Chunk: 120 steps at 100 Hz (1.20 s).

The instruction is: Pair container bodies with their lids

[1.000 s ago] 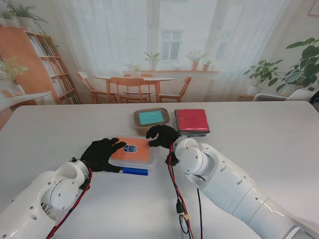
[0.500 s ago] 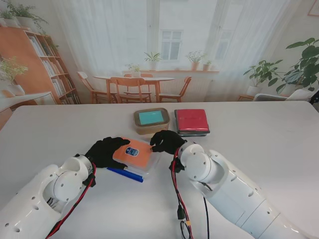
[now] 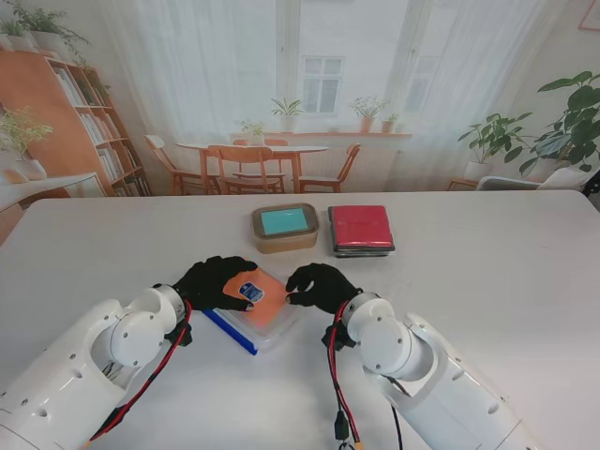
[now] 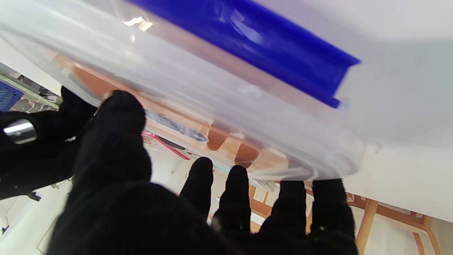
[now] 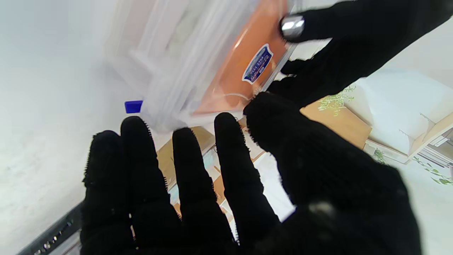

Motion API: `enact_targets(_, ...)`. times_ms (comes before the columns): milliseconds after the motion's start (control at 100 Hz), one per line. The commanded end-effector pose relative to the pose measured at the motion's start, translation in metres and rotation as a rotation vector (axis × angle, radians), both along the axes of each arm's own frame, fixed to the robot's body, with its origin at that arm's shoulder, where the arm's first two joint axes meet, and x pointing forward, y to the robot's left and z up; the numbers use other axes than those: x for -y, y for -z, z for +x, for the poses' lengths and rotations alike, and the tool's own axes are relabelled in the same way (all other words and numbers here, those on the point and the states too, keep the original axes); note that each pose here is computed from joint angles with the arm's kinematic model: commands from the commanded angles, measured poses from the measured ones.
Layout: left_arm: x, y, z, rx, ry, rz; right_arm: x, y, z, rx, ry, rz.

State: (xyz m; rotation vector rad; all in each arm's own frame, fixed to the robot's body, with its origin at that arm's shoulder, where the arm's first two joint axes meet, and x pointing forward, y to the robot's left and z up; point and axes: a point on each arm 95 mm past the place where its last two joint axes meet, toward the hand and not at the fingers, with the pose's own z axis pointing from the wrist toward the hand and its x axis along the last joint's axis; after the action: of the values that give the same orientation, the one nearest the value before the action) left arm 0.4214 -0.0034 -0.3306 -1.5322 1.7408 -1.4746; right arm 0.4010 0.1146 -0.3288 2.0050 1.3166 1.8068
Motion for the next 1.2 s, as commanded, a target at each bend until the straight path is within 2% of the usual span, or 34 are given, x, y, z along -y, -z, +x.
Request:
enact_targets(0, 0.012, 0.023, -0.012, -0.07, 0.031, -0.011, -0.015, 0.015, -0.023, -0.064, -0.045, 0.035)
enact_targets(470, 0.031, 0.026, -0.014, -0.097, 0.073, -0.078, -0.016, 0.013, -0.061, -0.096, -0.01, 0.129)
enact_targets(780, 0.049, 0.032, -0.015, -0.131, 0.123, -0.119, -0.015, 0.018, -0.086, -0.114, 0.019, 0.153)
enact_targets(970, 0.057, 0.034, -0.014, -0.149, 0.143, -0.127, -0.012, 0.015, -0.094, -0.094, 0.036, 0.155)
enact_targets(1190, 0.056, 0.036, -0.015, -0.165, 0.142, -0.118, -0.01, 0.012, -0.095, -0.069, 0.047, 0.156)
